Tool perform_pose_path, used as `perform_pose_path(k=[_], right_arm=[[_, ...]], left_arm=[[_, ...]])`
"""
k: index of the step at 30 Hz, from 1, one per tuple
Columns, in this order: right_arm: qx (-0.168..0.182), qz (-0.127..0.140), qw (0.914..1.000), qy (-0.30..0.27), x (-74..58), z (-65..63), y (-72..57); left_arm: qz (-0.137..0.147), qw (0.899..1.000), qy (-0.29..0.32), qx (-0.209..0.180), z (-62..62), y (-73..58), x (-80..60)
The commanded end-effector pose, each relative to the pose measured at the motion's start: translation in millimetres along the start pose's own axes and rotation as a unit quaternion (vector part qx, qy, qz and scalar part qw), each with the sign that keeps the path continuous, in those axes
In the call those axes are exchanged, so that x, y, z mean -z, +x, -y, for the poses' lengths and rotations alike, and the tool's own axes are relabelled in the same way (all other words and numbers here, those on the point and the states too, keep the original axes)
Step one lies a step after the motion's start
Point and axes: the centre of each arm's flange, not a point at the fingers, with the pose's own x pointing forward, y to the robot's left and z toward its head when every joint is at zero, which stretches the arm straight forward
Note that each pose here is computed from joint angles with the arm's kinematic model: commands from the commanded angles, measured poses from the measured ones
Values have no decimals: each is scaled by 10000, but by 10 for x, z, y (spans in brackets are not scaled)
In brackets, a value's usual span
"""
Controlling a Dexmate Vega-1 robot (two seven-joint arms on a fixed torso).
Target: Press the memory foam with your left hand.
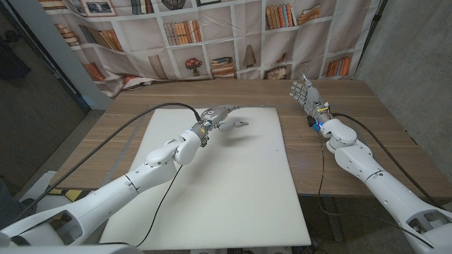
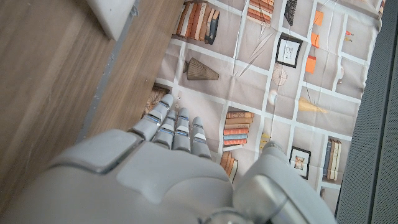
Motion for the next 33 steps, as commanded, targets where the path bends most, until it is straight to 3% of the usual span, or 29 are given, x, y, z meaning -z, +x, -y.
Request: perform_pose_path(k=[1, 33], right_arm=[[12, -38, 10000, -15, 14, -11, -12], [18, -127, 9999, -52, 34, -29, -44]], left_arm=[[-136, 9996, 179, 146, 88, 27, 5], [-186, 9967, 364, 703, 310, 173, -16]])
